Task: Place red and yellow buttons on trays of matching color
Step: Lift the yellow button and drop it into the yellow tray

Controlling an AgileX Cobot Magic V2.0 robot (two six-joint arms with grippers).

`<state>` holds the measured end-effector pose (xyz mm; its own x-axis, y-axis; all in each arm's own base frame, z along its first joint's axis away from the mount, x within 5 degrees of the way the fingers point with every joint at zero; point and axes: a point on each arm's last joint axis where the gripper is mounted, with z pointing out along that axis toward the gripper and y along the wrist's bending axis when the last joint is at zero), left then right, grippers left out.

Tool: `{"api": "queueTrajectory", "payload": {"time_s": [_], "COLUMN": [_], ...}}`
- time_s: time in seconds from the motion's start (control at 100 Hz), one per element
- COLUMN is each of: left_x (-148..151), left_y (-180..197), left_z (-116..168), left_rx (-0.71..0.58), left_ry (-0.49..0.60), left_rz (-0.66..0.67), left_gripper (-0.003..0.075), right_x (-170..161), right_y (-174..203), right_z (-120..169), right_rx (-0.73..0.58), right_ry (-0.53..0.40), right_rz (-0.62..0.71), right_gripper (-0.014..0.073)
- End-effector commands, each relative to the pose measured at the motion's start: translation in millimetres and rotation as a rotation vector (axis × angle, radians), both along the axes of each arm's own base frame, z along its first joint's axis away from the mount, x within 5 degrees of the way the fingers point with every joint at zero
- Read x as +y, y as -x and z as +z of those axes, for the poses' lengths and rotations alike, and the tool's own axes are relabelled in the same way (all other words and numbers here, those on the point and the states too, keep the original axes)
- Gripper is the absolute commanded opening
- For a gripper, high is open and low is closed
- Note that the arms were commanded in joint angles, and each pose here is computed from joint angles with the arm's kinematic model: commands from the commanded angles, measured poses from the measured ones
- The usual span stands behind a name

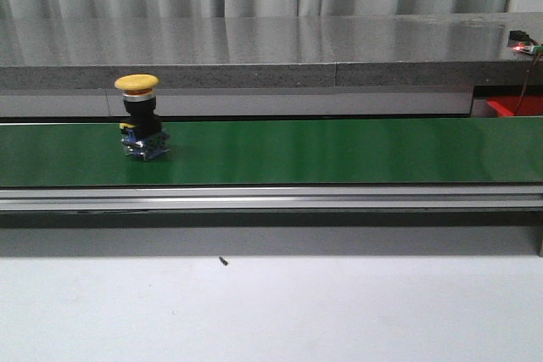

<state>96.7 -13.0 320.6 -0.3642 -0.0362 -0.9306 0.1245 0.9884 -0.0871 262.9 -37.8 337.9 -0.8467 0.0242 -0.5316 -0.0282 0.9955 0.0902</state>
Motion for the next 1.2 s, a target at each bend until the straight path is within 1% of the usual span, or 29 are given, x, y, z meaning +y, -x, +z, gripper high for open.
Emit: {"api": "queueTrajectory", "payload": {"time_s": [0.0, 0.13, 0.2, 0.39, 0.5, 0.6, 0.77, 1.19], "left_x": [1, 1, 1, 1, 1, 1, 1, 1], "left_y": [-2, -2, -2, -2, -2, -2, -2, -2], "left_z": [15, 15, 16, 16, 15, 15, 15, 15], "left_rx": [-0.096, -0.102, -0.104, -0.105, -0.103, -0.103, -0.103, -0.103], "left_ry": [0.021, 0.022, 0.022, 0.022, 0.022, 0.022, 0.022, 0.022], "left_rz": [0.016, 0.018, 0.018, 0.019, 0.018, 0.018, 0.018, 0.018], "left_gripper": [-0.0020, -0.0020, -0.0020, -0.0020, -0.0020, -0.0020, -0.0020, -0.0020], "right_x": [-16, -40, -47, -54, -58, -58, -62, -71], "right_y": [15, 26, 30, 41, 45, 45, 39, 23], "right_z": [12, -3, -14, -45, -61, -70, -87, -121], "right_rx": [-0.052, -0.033, -0.018, 0.056, 0.055, 0.030, 0.035, 0.137], "right_ry": [0.007, 0.006, 0.001, -0.022, -0.022, -0.024, -0.029, -0.067], "right_rz": [-0.074, -0.188, -0.224, -0.276, -0.312, -0.333, -0.355, -0.368], "right_gripper": [0.0237, 0.0237, 0.0237, 0.0237, 0.0237, 0.0237, 0.0237, 0.0237]}}
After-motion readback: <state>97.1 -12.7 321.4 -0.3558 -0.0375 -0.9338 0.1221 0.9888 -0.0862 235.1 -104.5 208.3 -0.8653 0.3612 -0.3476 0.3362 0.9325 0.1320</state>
